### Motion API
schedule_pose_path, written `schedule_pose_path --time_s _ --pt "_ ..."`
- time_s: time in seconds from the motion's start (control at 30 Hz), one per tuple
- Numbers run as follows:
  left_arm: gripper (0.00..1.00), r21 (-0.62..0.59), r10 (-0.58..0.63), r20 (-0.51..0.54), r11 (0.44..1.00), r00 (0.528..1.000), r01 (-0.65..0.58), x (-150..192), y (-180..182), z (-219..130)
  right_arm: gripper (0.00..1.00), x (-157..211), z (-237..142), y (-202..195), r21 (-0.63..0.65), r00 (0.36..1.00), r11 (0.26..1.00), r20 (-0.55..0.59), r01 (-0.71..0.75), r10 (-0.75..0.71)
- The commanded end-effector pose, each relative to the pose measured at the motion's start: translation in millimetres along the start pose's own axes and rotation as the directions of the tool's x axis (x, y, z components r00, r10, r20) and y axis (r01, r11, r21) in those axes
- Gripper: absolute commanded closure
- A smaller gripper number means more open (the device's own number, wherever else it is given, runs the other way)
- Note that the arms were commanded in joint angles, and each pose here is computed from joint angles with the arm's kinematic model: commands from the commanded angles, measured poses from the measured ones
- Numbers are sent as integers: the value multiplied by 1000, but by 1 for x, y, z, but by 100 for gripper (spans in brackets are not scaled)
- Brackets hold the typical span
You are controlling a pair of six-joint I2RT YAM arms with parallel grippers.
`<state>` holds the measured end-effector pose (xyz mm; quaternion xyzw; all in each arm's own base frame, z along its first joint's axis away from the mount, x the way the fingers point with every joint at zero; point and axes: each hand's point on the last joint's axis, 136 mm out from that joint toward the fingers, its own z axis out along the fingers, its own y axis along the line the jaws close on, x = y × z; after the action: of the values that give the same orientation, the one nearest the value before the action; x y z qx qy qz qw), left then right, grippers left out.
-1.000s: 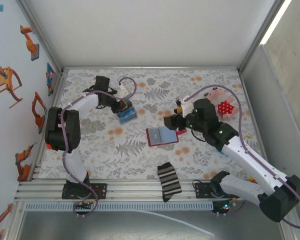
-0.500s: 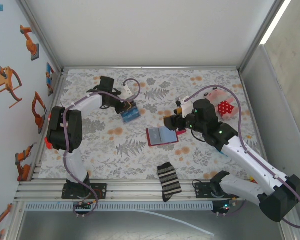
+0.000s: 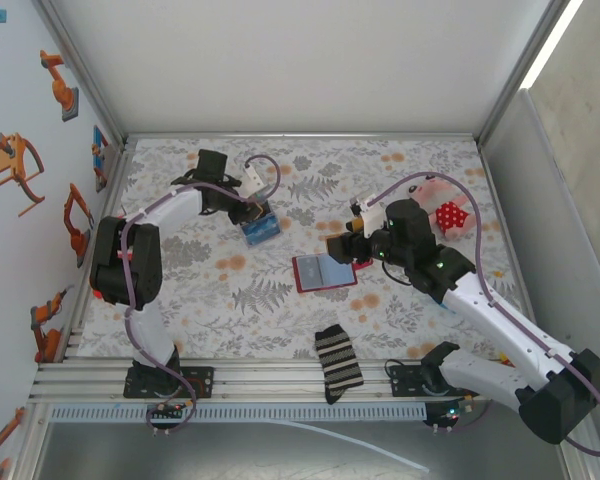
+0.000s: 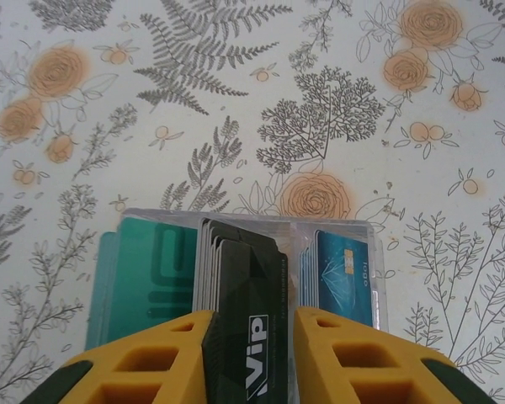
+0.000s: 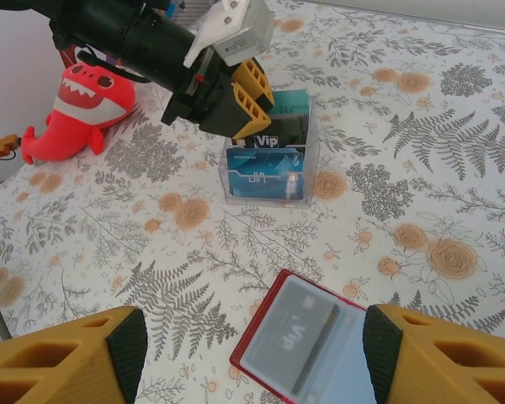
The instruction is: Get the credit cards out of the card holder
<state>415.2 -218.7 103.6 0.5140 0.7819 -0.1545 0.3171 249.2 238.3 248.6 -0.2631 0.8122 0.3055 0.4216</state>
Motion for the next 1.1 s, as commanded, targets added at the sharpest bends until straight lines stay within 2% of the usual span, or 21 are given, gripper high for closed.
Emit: schedule_pose_path --time_s 0.0,0.27,0.4,0.53,0.63,0.7,1.0,1.07 --pt "70 -51 30 50 998 998 -28 -19 5 -23 31 -5 2 4 -19 1000 1000 22 -5 5" --pt "61 -195 -2 128 980 992 27 -37 14 -61 34 6 10 -27 153 995 985 -46 -82 90" --pt "47 -288 -73 205 949 976 131 -43 14 -91 38 21 19 -36 203 984 972 -106 -119 142" --pt "32 -371 -162 310 886 937 277 -40 6 -126 39 43 30 -43 270 968 955 -183 -119 172" --pt "18 -423 -233 383 816 894 394 -28 3 -149 39 60 37 -43 330 952 941 -258 -74 165" --pt "3 -444 -281 436 759 855 476 -19 1 -165 39 68 41 -41 357 942 933 -298 -40 154" --pt "3 -369 -438 624 565 647 738 20 -21 -204 41 104 76 -18 347 891 937 -437 38 126" --pt "3 -358 -475 653 492 589 793 34 -22 -207 42 113 85 -13 337 873 940 -473 57 117"
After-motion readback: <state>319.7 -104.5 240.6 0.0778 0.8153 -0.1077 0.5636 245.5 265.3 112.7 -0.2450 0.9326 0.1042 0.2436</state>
